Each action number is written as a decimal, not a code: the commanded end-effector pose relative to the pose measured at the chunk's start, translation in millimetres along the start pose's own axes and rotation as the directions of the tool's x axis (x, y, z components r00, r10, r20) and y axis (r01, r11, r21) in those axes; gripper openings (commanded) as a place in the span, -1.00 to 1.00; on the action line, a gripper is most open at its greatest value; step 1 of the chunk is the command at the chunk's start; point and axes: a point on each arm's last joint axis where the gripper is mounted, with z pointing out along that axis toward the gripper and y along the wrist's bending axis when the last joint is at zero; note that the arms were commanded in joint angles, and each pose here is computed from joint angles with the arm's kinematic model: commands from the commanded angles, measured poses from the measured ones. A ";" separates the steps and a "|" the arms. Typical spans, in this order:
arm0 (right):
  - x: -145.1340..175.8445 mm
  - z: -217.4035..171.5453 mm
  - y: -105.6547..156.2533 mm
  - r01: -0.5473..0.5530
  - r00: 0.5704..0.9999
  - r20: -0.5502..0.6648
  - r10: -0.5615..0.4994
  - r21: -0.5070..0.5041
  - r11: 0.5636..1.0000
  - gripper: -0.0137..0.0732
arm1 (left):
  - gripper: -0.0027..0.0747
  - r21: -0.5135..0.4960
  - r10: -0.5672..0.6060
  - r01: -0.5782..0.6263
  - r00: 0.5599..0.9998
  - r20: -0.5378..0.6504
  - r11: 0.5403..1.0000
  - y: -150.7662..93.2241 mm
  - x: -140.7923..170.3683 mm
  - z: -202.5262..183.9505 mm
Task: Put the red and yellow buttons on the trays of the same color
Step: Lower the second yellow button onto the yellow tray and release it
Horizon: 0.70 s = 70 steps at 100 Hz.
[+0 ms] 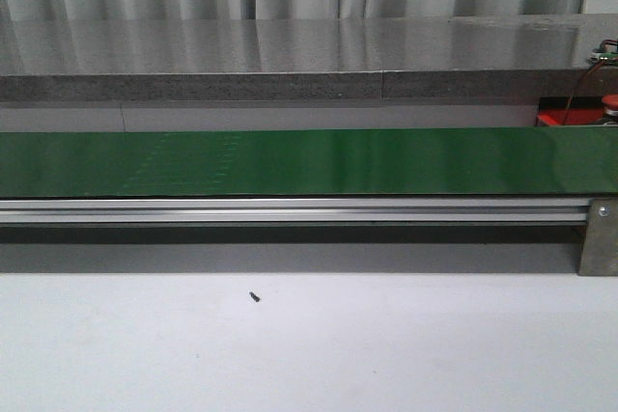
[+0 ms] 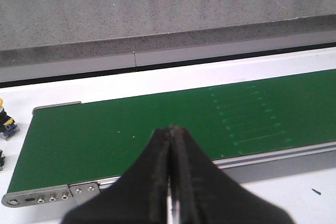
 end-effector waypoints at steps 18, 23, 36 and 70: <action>-10.5 27.4 -10.3 -0.042 0.999 0.003 0.042 0.005 0.999 -0.13 | -0.98 -0.025 -0.019 0.022 0.996 0.090 0.999 2.0 -14.8 -3.1; -9.6 36.1 -11.9 -0.048 0.998 -0.027 0.048 -0.001 0.999 -0.13 | -0.98 -0.025 -0.019 0.022 0.996 0.090 0.999 2.0 -14.8 -3.1; -7.3 52.3 -14.0 -0.071 0.994 -0.082 0.069 -0.020 0.997 -0.13 | -0.98 -0.025 -0.019 0.022 0.996 0.090 0.999 2.0 -14.8 -3.1; -3.9 56.4 -13.0 -0.086 0.988 -0.130 0.080 -0.039 0.996 0.41 | -0.98 -0.025 -0.019 0.022 0.996 0.090 0.999 2.0 -14.8 -3.1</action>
